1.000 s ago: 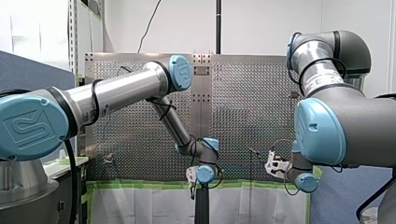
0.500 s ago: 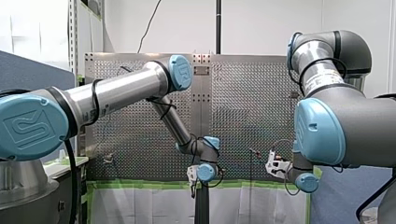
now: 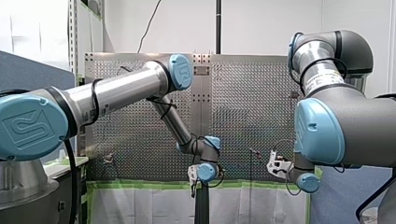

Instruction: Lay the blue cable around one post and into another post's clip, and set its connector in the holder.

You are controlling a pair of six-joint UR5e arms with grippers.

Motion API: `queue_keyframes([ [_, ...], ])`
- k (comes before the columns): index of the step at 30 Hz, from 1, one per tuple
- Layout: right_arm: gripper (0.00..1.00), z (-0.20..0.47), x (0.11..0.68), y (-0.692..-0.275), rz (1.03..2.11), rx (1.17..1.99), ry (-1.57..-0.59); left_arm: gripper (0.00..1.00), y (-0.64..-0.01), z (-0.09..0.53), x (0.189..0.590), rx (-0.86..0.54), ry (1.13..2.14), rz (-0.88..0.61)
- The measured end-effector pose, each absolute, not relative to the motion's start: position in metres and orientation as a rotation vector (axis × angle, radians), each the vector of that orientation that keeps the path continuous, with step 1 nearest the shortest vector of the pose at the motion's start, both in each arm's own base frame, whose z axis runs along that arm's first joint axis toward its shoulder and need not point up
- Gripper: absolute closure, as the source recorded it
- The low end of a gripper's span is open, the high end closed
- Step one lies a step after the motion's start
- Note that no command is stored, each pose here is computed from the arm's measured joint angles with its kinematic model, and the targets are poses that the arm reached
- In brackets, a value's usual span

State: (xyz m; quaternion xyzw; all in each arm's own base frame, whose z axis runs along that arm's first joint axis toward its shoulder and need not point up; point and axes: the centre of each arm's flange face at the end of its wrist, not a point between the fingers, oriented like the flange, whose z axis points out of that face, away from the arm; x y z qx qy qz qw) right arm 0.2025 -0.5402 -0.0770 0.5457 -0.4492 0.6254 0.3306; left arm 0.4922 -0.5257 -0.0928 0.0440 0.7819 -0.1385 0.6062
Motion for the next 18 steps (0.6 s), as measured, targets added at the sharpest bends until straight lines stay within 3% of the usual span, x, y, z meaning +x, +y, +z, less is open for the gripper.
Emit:
queue_keyframes([
  [9, 1.0, -0.0772, 0.2025, -0.54, 1.635, 1.427, -1.175, 0.89, -0.5249, -0.0925, 0.4934, 0.101, 1.808, -0.319],
  [13, 1.0, -0.0773, 0.2026, -0.5399, 1.633, 1.428, -1.175, 1.0, -0.5251, -0.0925, 0.4932, 0.102, 1.807, -0.319],
  [18, 1.0, -0.0774, 0.2027, -0.5397, 1.631, 1.43, -1.175, 1.0, -0.5263, -0.0927, 0.4927, 0.111, 1.809, -0.329],
])
